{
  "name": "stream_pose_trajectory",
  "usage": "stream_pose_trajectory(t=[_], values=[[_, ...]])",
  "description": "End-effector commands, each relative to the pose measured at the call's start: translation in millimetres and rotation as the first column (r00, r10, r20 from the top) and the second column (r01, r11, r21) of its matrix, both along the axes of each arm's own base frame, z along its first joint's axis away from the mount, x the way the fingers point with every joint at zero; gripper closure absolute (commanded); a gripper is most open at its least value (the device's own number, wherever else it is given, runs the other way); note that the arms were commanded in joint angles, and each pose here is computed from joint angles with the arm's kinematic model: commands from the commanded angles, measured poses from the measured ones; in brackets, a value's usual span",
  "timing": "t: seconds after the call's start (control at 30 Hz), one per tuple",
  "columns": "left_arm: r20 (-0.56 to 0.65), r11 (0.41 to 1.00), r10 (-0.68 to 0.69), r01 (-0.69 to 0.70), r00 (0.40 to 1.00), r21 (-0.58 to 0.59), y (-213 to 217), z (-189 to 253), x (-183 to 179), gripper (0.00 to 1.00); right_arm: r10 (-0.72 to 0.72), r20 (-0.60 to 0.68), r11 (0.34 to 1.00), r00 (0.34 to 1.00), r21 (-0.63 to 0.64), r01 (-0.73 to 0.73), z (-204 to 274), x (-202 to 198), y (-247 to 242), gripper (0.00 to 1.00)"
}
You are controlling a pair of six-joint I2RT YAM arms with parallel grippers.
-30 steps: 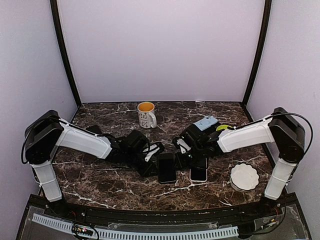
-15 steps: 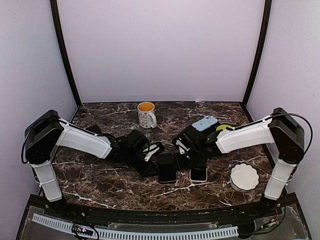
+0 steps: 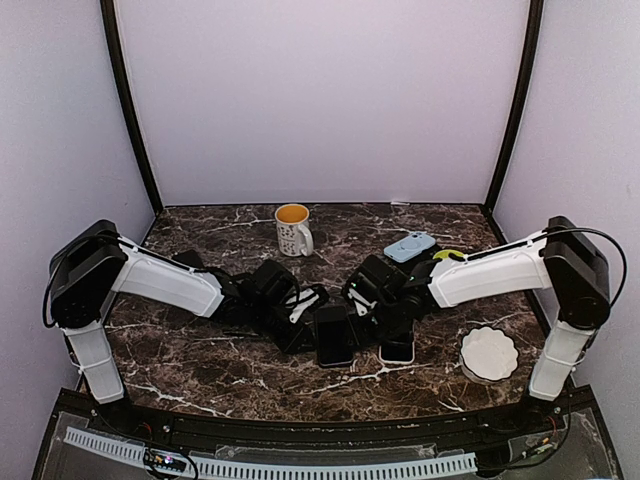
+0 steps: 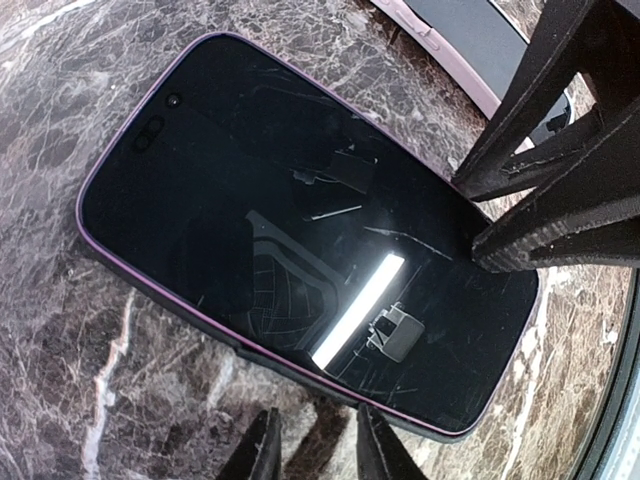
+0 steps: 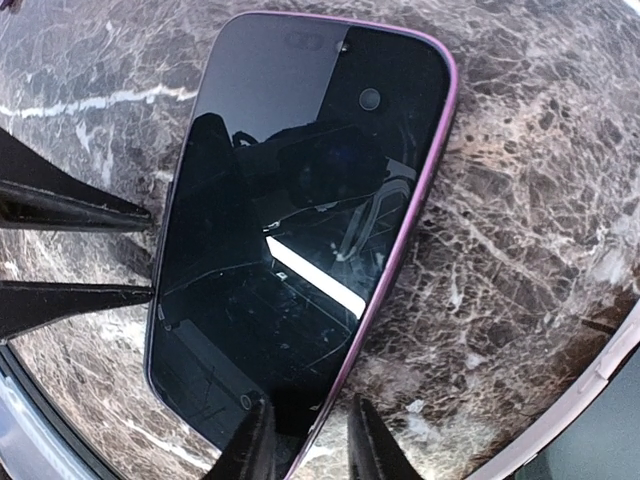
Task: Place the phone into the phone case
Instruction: Press the corner of the phone case at the bottom right corner of the phone case.
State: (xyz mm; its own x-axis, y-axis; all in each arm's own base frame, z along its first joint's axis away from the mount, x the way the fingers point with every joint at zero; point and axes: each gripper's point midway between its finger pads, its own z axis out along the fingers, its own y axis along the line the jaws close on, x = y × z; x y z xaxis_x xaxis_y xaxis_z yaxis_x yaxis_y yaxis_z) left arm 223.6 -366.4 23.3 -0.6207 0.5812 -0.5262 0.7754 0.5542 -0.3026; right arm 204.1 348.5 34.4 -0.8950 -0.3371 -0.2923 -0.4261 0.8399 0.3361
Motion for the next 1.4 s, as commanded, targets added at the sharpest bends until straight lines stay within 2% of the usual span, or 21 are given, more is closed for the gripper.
stream_pose_trajectory(t=[0.0,0.1,0.23,0.5,0.6,0.7,0.8,0.9,0.97,1.13,1.2,1.3,1.37], values=[[-0.079,0.998,-0.034,0.037,0.996,0.045,14,-13,-24,0.73,-0.005,-0.015,1.000,1.000,0.014,0.005,2,-9,0,0.71],[-0.093,0.998,-0.041,0.045,0.995,0.033,13,-14,-29,0.76,0.009,-0.024,1.000,1.000,0.021,-0.009,-2,-13,4,0.74],[-0.130,0.998,-0.046,0.051,0.990,0.035,11,-23,-37,0.83,0.021,-0.048,0.999,0.999,0.025,-0.020,-11,-18,8,0.87],[-0.150,0.999,-0.054,0.055,0.987,0.001,5,-22,-42,0.84,0.054,-0.104,0.998,0.993,0.043,-0.049,-25,-40,22,0.94],[-0.133,0.999,-0.048,0.048,0.990,-0.002,5,-17,-39,0.82,0.032,-0.136,0.999,0.990,-0.016,-0.035,-43,-50,11,0.94],[-0.119,0.999,-0.042,0.044,0.992,0.014,7,-17,-37,0.80,-0.013,-0.129,0.990,0.992,-0.139,-0.005,-59,-53,-18,0.93],[-0.121,0.998,-0.046,0.051,0.992,0.037,9,-22,-37,0.79,-0.046,-0.071,0.960,0.996,-0.279,0.025,-64,-45,-44,0.93],[-0.095,0.994,0.000,0.010,0.995,0.108,17,-31,-28,0.79,-0.040,0.108,0.895,0.993,-0.438,0.084,-51,-24,-63,0.90],[-0.087,0.988,0.024,-0.011,0.996,0.151,21,-37,-23,0.79,-0.012,0.167,0.874,0.986,-0.477,0.092,-46,-20,-63,0.89],[-0.070,0.982,0.072,-0.058,0.995,0.181,28,-39,-18,0.79,-0.021,0.211,0.869,0.977,-0.480,0.123,-44,-13,-60,0.89],[-0.040,0.975,0.097,-0.087,0.994,0.206,34,-38,-12,0.78,-0.032,0.258,0.875,0.966,-0.459,0.152,-29,-3,-53,0.85],[0.004,0.981,0.097,-0.096,0.995,0.170,29,-16,-6,0.77,-0.036,0.320,0.914,0.947,-0.373,0.161,3,10,-30,0.77],[0.029,0.985,0.086,-0.090,0.996,0.150,24,0,0,0.75,-0.042,0.370,0.954,0.928,-0.260,0.146,38,19,-6,0.71]])
